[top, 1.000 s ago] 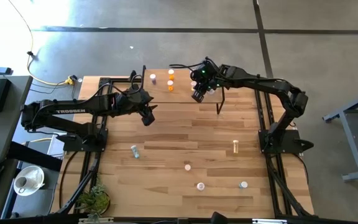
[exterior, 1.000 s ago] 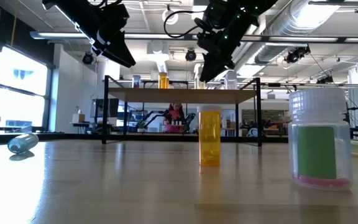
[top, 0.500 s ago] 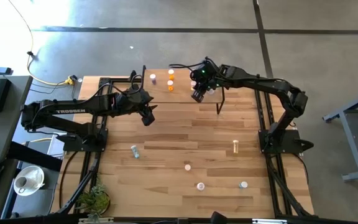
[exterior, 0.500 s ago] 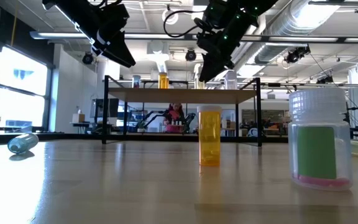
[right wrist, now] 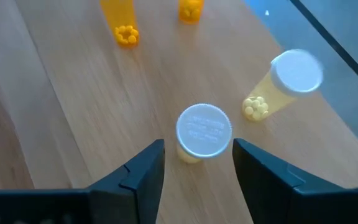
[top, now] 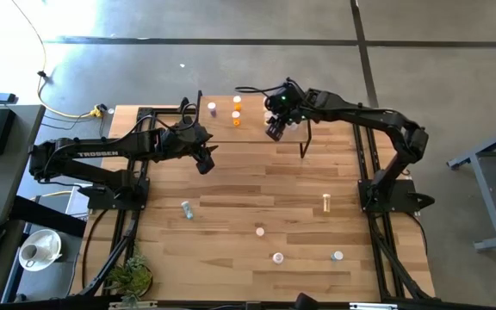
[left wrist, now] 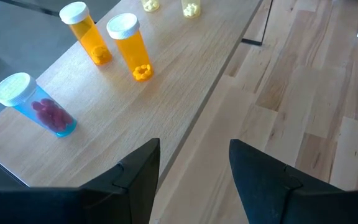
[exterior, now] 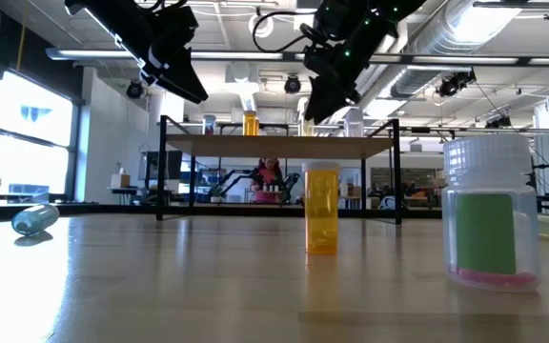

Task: Pick and place medicine bottles onto shelf by color
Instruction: Put the bottom yellow pill bottle on the shelf aligned with the other yellow pill bottle, then put the left blue pill bottle on the shelf aligned with the other blue pill bottle

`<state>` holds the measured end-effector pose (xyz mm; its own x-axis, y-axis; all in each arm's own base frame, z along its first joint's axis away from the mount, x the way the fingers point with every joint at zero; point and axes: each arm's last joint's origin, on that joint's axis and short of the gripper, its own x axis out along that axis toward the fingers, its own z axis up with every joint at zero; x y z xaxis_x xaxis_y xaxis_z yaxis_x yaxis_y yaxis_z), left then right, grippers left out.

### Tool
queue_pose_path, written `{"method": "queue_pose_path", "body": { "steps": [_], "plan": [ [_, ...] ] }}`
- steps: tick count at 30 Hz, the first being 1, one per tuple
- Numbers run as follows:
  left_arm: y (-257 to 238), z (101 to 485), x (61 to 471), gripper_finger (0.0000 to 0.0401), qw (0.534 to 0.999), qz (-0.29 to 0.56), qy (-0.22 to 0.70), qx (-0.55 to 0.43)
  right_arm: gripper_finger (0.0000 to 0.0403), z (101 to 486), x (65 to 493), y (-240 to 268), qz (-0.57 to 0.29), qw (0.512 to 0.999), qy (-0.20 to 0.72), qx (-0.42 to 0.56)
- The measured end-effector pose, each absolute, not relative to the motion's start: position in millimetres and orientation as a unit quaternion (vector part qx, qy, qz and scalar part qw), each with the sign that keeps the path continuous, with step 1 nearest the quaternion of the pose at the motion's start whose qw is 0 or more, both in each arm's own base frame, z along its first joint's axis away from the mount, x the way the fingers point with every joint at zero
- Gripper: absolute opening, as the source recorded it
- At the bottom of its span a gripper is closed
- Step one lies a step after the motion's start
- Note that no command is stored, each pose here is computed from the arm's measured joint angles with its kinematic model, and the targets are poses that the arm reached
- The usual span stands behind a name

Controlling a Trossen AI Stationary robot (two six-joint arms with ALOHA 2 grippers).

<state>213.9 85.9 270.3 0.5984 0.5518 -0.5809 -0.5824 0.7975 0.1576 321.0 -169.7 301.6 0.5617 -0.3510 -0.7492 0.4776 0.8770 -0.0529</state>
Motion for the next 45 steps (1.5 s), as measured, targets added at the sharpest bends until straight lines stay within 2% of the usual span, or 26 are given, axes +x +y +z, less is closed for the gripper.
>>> {"method": "queue_pose_path", "body": {
  "steps": [17,32,40,45],
  "plan": [
    [83.4,268.4,213.2,0.0184,0.890,0.318,0.323,-0.039,0.0181,341.2,289.5,-144.3,-0.231,0.888,0.391,0.075],
    [51.7,255.1,209.5,0.0184,0.863,0.309,0.374,-0.142,0.0181,314.6,304.6,-90.4,-0.161,0.877,0.446,0.076],
    [19.1,249.5,206.8,0.0184,0.844,0.309,0.392,-0.195,0.0181,296.4,316.4,-60.0,-0.125,0.892,0.429,0.068],
    [-0.9,247.4,203.4,0.0184,0.835,0.321,0.390,-0.218,0.0181,290.4,326.0,-44.7,-0.103,0.915,0.386,0.060]
  ]
}}
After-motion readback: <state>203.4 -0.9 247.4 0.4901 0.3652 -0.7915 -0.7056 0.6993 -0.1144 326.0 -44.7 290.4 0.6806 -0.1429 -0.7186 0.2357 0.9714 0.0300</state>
